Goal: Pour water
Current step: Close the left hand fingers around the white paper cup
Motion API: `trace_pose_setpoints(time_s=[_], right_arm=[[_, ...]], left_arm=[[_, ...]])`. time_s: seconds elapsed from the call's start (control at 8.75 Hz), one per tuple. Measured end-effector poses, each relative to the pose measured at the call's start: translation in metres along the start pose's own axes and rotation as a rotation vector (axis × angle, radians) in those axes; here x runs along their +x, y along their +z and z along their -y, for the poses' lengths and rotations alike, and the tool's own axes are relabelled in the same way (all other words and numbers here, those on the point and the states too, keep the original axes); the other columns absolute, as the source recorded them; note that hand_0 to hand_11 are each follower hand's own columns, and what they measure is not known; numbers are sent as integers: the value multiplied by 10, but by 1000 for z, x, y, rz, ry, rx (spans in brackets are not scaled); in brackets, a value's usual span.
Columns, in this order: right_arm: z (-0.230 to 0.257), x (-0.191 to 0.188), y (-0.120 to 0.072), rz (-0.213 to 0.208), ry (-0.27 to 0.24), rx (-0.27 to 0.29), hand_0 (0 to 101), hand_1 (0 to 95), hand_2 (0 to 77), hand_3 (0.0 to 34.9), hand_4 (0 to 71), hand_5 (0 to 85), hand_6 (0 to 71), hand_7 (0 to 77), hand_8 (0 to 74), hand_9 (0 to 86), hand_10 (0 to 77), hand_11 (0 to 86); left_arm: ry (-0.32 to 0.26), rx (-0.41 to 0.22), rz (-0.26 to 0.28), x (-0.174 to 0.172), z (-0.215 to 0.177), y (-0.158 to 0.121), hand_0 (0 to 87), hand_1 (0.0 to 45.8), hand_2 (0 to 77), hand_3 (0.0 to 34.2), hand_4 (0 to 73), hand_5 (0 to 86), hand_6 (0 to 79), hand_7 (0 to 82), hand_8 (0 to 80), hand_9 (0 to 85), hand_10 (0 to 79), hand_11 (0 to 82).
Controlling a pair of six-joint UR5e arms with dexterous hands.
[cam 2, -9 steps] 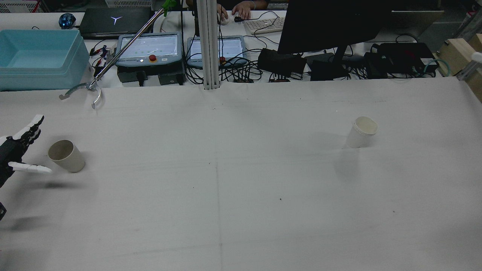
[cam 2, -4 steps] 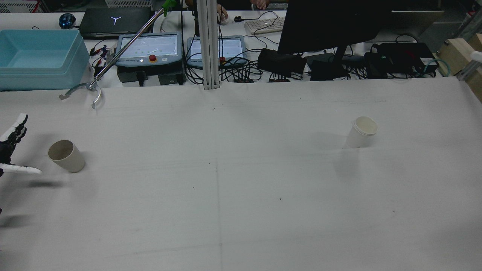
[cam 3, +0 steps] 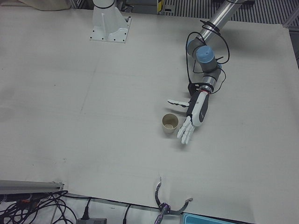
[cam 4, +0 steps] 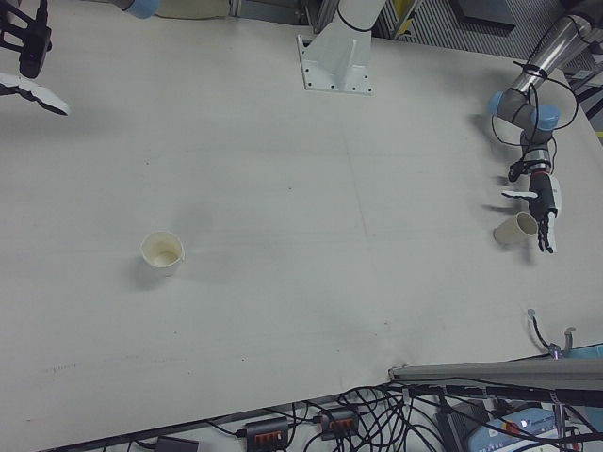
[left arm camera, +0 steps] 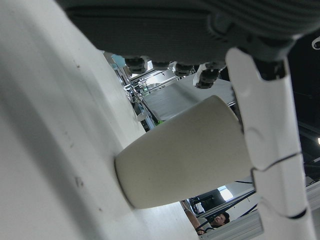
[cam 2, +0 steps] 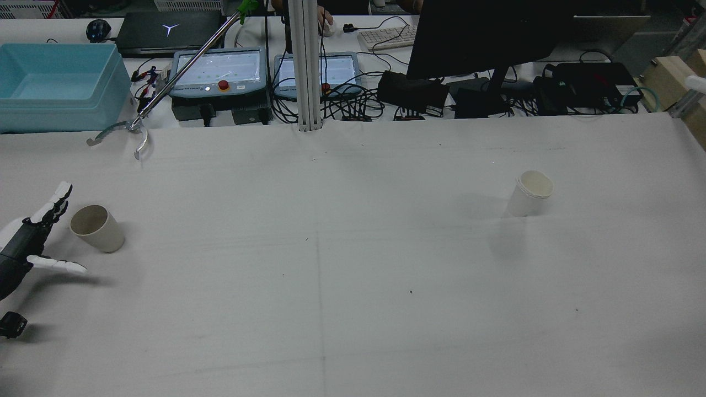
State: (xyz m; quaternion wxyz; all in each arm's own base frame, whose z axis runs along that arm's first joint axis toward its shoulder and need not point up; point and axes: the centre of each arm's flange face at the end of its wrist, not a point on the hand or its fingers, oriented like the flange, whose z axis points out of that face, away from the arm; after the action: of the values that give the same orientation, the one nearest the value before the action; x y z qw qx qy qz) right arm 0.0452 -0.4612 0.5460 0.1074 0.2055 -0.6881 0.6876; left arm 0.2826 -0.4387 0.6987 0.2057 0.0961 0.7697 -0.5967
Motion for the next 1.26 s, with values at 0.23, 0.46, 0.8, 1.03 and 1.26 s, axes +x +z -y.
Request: trace_pose_setpoints(time_s=[0.23,0.46,0.8,1.03,1.26], right_arm=[[-2,-1,0,1,2,-4,432,125,158,0,60,16,16,11,5,11,5,11],[-3,-1,0,2,3,-5,432,125,158,0,71,27,16,11,5,11,5,11],[-3,0,0,1,3,-6,432,120,158,0,33,27,16,11,5,11,5,11],[-2,0,0,0,3,-6,433,125,169,0,38,27,16,11,5,11,5,11],[-3,0,1,0,3,-7,430,115,169,0,65,33,16,11,5,11,5,11]], left_arm=[[0,1,11,-3,-5,3,564,158,11,0,153,44,5,49,5,16,22,55],[9,-14,50,-13,-17,20,569,169,16,0,169,65,16,54,5,16,22,55],[20,-22,51,-3,-17,47,578,169,16,0,158,65,16,54,0,16,22,55],[36,-7,32,15,-2,57,569,169,16,0,158,65,16,54,5,16,22,55],[56,10,39,20,15,58,568,169,16,0,158,65,16,54,5,11,22,55]])
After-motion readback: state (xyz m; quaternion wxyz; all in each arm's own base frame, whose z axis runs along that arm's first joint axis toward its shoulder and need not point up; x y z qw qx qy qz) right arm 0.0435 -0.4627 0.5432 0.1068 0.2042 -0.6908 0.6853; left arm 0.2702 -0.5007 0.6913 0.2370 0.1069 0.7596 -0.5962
